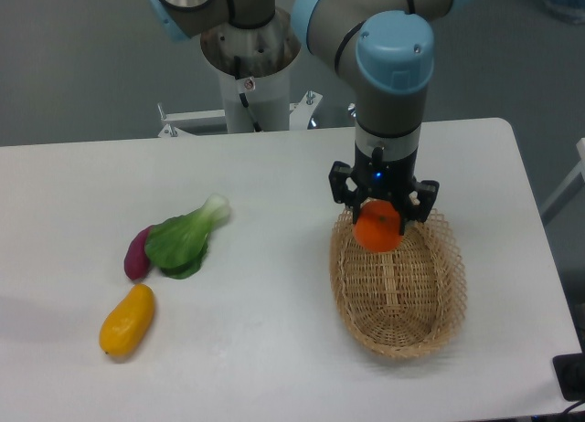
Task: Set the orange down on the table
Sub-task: 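Carry the held orange out of the basket toward the mango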
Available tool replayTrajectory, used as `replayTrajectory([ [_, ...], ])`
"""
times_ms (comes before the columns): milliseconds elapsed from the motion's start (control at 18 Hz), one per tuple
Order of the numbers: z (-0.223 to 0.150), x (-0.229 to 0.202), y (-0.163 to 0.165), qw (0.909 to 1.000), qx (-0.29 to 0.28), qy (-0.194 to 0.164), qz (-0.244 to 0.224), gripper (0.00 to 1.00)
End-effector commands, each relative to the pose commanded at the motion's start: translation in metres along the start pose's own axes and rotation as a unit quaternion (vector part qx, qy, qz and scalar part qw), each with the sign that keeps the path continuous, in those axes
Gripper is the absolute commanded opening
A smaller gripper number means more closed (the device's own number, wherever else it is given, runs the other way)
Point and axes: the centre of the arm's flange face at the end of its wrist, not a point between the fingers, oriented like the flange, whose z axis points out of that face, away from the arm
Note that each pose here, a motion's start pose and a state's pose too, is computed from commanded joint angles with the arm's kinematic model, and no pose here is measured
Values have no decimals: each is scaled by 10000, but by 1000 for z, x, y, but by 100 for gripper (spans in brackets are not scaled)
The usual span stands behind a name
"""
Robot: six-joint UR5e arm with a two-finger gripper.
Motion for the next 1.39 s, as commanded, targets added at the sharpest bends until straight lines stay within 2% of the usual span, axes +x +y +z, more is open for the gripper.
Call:
replayTrajectory([
  [111, 9, 21, -23, 9995, 206, -128, -199, 67],
  [222, 30, 41, -40, 9987, 228, -81, -450, 67],
  [556, 86, 95, -77, 9993, 145, 113, -325, 66],
  [778, 126, 120, -88, 9996, -120, 225, -146, 66],
  [1111, 159, 143, -89, 9989, -328, 339, 9, 67],
  [1389, 180, 155, -91, 9983, -373, 360, -251, 67],
])
